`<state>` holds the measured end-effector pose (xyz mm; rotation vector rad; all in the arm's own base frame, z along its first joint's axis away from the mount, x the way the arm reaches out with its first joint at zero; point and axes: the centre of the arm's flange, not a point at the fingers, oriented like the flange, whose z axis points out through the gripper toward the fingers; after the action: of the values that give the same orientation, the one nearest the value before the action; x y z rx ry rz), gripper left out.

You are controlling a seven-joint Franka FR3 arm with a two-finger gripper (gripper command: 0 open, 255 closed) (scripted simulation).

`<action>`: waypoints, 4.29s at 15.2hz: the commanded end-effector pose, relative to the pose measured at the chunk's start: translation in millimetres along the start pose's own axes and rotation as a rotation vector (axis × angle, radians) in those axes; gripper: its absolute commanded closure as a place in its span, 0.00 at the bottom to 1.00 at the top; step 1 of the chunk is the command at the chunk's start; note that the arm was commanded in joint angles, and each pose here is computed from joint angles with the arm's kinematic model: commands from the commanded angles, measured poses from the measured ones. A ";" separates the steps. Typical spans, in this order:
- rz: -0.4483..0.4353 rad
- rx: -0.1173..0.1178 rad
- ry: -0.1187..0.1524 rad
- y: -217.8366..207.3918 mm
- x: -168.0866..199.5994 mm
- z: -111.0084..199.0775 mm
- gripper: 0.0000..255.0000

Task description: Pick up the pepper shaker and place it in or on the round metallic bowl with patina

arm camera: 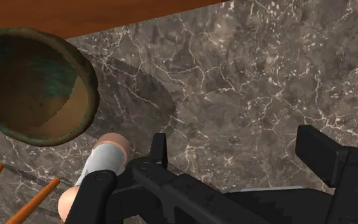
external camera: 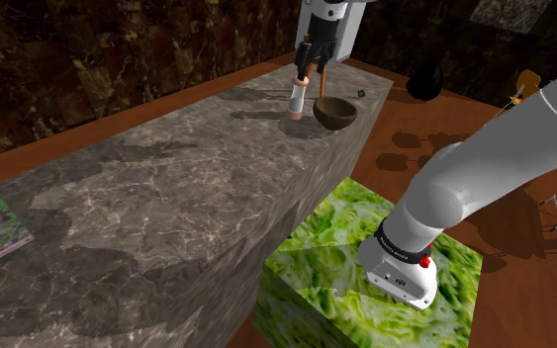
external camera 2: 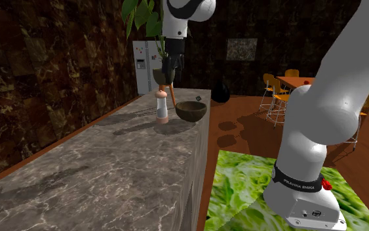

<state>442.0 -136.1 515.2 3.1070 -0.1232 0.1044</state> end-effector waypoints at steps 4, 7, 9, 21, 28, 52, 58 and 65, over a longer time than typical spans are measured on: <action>0.039 0.003 0.005 46.0 39.4 25.9 0.00; 0.062 0.005 0.007 74.5 62.7 40.6 0.00; 0.077 0.007 0.009 93.7 77.9 50.4 0.00; 0.147 0.014 0.018 184.8 144.2 106.2 0.00; 0.147 0.014 0.018 184.4 144.7 135.6 0.00; 0.147 0.014 0.018 185.6 147.6 93.5 1.00; 0.147 0.014 0.018 186.4 149.8 61.9 1.00; 0.147 0.014 0.018 187.5 152.3 25.0 1.00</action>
<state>581.1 -334.5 500.8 3.1064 -0.3526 0.1368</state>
